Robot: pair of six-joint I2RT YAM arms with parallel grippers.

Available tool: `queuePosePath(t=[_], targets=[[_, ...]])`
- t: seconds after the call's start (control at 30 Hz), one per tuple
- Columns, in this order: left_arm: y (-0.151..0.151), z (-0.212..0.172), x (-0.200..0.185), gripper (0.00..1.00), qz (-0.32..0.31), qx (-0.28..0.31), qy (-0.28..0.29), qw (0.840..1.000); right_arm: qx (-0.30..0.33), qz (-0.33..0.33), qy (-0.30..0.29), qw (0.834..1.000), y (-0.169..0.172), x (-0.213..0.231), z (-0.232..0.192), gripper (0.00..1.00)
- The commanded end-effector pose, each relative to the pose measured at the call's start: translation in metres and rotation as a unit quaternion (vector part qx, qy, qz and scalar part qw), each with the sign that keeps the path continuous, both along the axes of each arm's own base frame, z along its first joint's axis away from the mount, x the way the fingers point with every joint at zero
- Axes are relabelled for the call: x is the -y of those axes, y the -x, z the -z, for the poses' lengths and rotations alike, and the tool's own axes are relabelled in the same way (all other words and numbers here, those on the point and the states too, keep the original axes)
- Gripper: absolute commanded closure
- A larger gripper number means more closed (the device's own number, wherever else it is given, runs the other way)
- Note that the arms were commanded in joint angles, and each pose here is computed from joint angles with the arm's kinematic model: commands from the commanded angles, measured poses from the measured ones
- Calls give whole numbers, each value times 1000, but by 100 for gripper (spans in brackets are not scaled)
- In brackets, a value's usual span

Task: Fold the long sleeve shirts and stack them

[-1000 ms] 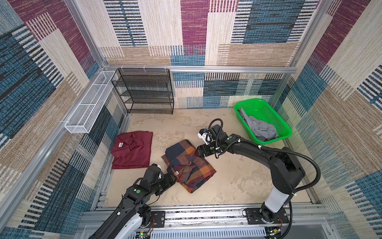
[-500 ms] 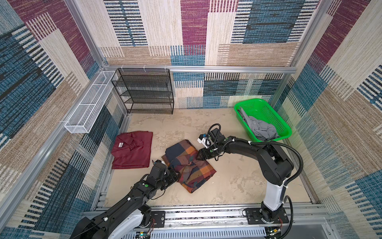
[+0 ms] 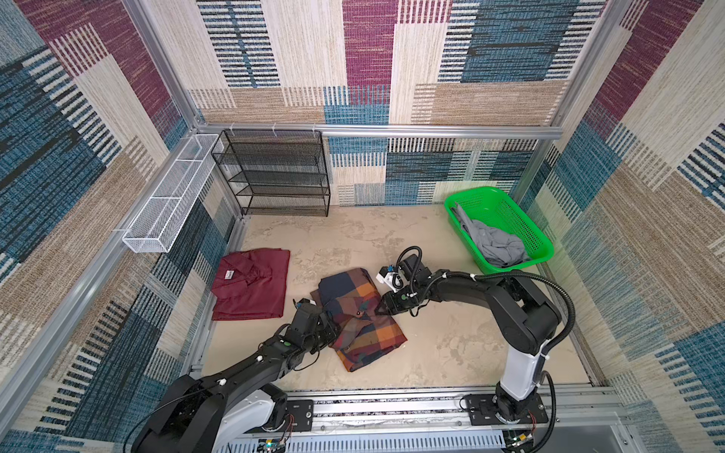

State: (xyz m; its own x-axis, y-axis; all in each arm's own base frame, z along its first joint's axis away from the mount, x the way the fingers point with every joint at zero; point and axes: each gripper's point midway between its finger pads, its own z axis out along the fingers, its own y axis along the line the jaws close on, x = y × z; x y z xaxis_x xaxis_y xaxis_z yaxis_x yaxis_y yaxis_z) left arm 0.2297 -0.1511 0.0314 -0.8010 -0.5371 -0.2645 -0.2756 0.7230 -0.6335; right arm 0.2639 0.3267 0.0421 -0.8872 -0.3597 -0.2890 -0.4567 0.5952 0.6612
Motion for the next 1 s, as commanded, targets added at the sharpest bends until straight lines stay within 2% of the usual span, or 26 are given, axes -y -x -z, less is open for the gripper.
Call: queuePosePath(t=[0.0, 0.07, 0.17, 0.27, 0.47, 0.63, 0.77, 0.87, 0.97], targets=[[-10, -15, -2, 87, -3, 22, -15, 1000, 1, -14, -35, 999, 7, -19, -12, 79], [-16, -28, -1, 100, 2, 38, -20, 999, 5, -15, -42, 999, 8, -25, -13, 89], [-22, -44, -6, 100, 1, 52, -33, 998, 13, -1, -49, 999, 3, -28, -18, 100], [-28, -64, -13, 100, -8, 74, -34, 997, 26, 7, -72, 997, -1, -38, -39, 100], [-35, -119, -42, 100, -23, 109, -56, 992, 86, -15, -129, 988, 4, -98, -116, 100], [-44, -163, -85, 100, -45, 118, -93, 988, 100, -5, -173, 980, 1, -144, -158, 100], [-56, -175, -129, 100, -80, 105, -117, 984, 98, 6, -191, 977, -4, -174, -167, 100], [-64, -175, -158, 100, -123, 91, -76, 985, 94, 15, -210, 973, -10, -195, -171, 100], [-68, -172, -195, 100, -180, 77, -87, 977, 95, 10, -225, 970, -16, -222, -174, 100]])
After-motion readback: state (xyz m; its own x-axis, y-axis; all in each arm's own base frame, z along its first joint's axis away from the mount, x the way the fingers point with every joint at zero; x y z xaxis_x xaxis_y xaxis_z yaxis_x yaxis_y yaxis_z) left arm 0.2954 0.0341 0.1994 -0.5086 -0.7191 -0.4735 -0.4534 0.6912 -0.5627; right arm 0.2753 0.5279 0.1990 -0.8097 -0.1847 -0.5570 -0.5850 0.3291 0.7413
